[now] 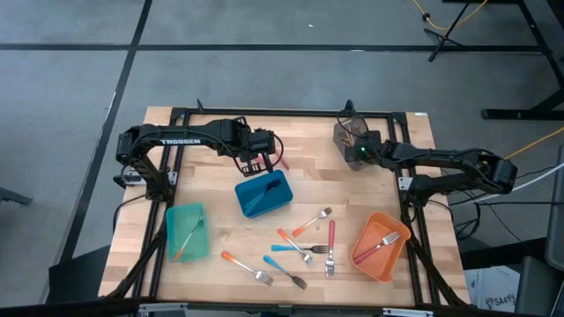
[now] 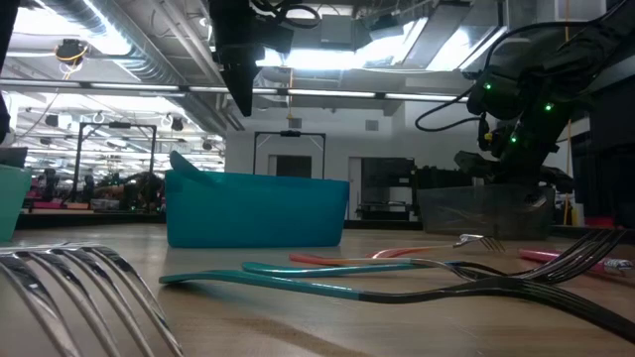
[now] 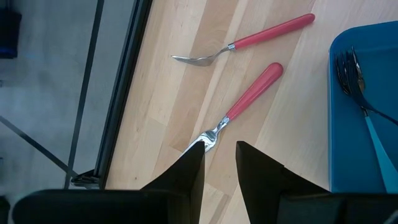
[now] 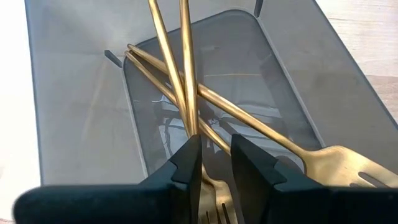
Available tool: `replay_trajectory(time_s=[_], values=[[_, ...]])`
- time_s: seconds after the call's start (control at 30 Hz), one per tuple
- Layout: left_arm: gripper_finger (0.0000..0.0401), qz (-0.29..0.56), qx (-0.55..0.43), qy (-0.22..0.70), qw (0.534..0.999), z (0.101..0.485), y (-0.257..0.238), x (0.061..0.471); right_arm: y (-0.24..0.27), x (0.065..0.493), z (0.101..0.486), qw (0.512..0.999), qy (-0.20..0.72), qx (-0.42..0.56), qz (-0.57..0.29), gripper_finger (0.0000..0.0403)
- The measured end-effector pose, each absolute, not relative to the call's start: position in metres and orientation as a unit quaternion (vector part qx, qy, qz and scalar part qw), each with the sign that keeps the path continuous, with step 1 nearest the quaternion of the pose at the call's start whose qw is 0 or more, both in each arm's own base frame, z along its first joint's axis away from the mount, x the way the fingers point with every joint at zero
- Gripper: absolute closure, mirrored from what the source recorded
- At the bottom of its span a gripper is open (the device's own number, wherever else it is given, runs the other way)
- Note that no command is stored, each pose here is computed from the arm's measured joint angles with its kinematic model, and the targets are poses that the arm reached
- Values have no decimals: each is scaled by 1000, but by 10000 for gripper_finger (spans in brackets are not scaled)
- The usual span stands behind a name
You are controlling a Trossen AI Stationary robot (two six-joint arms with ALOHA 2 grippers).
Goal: Sort silverware by color (type)
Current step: Put the top left pink fork into the orange bin
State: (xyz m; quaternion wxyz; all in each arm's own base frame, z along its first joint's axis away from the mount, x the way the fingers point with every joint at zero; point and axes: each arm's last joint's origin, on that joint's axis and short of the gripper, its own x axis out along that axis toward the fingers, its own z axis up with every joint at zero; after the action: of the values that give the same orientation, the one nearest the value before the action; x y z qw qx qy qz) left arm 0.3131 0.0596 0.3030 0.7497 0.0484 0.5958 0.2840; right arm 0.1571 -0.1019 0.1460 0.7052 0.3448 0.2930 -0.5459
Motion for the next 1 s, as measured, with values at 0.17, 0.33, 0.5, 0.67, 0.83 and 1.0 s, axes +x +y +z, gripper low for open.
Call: replay_trajectory(time_s=[0.17,0.33,0.5,0.67,0.83,1.0], values=[[316,284,48,596,750,303,60,313,-102,157,146,705,293,345,-546,324],[316,255,54,604,753,303,64,313,-102,157,146,706,295,349,-541,324],[316,191,10,586,787,303,76,318,-101,158,147,710,297,358,-529,324],[316,161,-31,549,820,306,90,324,-100,157,149,715,292,365,-520,324],[316,161,-54,517,839,308,105,326,-99,156,154,721,281,367,-516,324],[316,178,-60,504,843,310,117,324,-99,155,160,728,265,369,-513,324]])
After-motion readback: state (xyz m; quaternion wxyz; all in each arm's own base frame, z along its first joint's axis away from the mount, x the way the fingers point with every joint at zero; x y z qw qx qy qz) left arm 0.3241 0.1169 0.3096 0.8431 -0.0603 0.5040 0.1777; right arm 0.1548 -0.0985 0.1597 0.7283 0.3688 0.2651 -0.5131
